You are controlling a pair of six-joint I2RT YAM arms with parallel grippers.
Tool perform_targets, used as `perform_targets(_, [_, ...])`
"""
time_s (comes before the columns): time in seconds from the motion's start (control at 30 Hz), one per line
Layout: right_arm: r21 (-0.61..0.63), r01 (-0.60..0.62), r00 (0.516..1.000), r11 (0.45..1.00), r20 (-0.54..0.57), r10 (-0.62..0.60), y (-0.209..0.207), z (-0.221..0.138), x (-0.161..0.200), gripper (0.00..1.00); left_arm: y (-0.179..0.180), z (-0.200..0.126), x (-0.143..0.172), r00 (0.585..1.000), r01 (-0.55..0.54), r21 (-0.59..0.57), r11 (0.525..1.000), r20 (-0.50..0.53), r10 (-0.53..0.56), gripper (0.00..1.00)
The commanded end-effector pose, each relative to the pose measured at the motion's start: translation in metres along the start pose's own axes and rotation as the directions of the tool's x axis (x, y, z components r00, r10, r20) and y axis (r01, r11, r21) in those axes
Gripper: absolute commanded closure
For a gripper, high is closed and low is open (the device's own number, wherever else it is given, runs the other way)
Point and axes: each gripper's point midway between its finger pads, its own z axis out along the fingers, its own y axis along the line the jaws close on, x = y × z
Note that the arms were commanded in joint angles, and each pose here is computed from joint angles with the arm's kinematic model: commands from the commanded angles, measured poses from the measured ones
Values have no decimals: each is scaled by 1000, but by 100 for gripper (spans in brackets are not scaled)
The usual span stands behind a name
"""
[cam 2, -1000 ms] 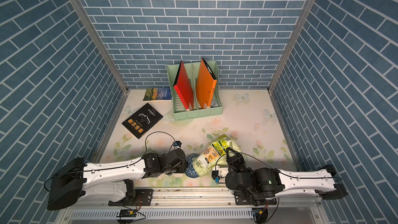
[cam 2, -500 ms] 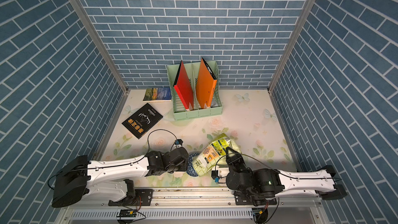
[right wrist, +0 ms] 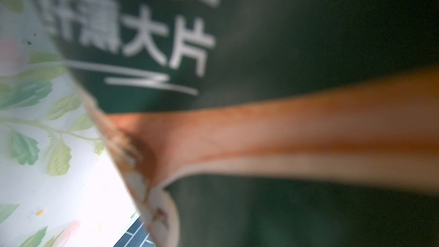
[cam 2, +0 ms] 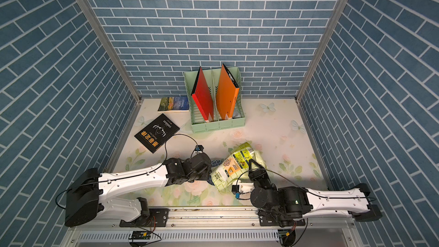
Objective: Pour the oats into the breakfast bowl
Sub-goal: Move the bowl to the center of the board.
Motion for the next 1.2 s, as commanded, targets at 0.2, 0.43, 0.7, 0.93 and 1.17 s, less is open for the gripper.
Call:
perform_targets(0.2, [70,-130,987,989,-85,136,-29,23,12,100,12,-7,-6,1000,1,11,1000,10,-1,100])
perform_targets(0.43, [91,-119,991,989,-46,123,-40,38,6,100,17,-5,-25,999,37,36,999,27,-38,100])
perform_targets(0.7, [113,-96,994,989,-32,100,-46,43,5,100,21,12,-46,1000,22,-2,1000,20,-22,100])
perform_targets(0.93, [126,-85,994,988,-60,93,-48,61,11,100,31,16,-65,999,26,-3,1000,28,-26,100])
perform_targets(1.17, [142,-75,995,987,-62,84,-55,79,10,100,27,25,-63,1000,25,19,1000,-1,-25,100])
